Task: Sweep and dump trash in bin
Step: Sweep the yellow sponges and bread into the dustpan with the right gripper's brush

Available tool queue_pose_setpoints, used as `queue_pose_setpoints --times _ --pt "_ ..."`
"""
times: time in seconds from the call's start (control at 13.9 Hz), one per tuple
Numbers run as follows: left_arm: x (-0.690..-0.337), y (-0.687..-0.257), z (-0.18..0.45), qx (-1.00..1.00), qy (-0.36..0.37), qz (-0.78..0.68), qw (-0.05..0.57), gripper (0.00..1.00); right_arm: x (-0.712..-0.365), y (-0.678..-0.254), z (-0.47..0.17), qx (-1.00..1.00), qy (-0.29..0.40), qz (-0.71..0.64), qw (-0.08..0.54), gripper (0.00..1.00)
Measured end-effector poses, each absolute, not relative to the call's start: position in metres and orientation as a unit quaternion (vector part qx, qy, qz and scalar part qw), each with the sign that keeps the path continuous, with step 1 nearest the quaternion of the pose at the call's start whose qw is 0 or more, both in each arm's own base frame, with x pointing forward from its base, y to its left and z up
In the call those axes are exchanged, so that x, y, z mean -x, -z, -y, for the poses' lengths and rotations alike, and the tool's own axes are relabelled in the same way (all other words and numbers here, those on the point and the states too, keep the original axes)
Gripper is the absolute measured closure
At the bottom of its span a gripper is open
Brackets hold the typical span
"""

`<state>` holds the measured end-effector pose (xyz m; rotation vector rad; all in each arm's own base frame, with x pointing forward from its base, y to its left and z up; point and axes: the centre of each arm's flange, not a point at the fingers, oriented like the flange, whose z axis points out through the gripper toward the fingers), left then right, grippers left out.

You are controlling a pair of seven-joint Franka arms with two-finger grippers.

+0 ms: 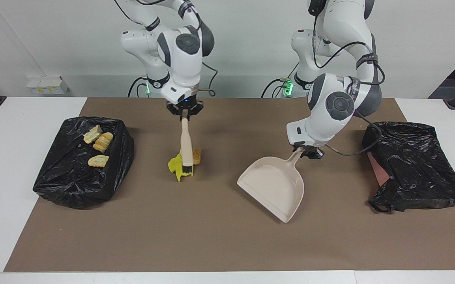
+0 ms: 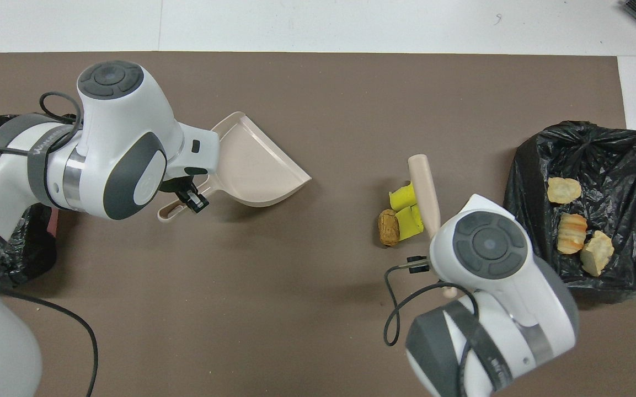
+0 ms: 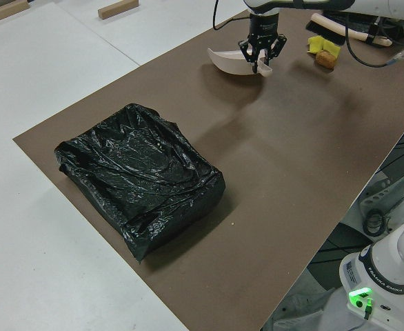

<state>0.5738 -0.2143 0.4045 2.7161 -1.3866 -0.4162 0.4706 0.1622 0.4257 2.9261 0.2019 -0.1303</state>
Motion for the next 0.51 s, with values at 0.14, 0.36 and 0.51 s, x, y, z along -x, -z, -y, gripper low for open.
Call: queue_pose_setpoints --times 0.14,0.36,0.51 --pt "-0.547 -0.397 0.221 -0.863 0.152 0.481 0.027 0.69 -0.483 -0.415 -0.123 -0.990 0.057 -0.064 0.110 0.74" --pt "-0.522 -0.401 0.241 -0.825 0.149 0.544 0.025 0.69 -0.477 -0.381 -0.120 -0.989 0.067 -0.070 0.109 0.74" --pt "-0.511 -0.397 0.253 -0.803 0.144 0.578 0.026 0.69 -0.468 -0.361 -0.131 -0.988 0.082 -0.075 0.111 0.74"
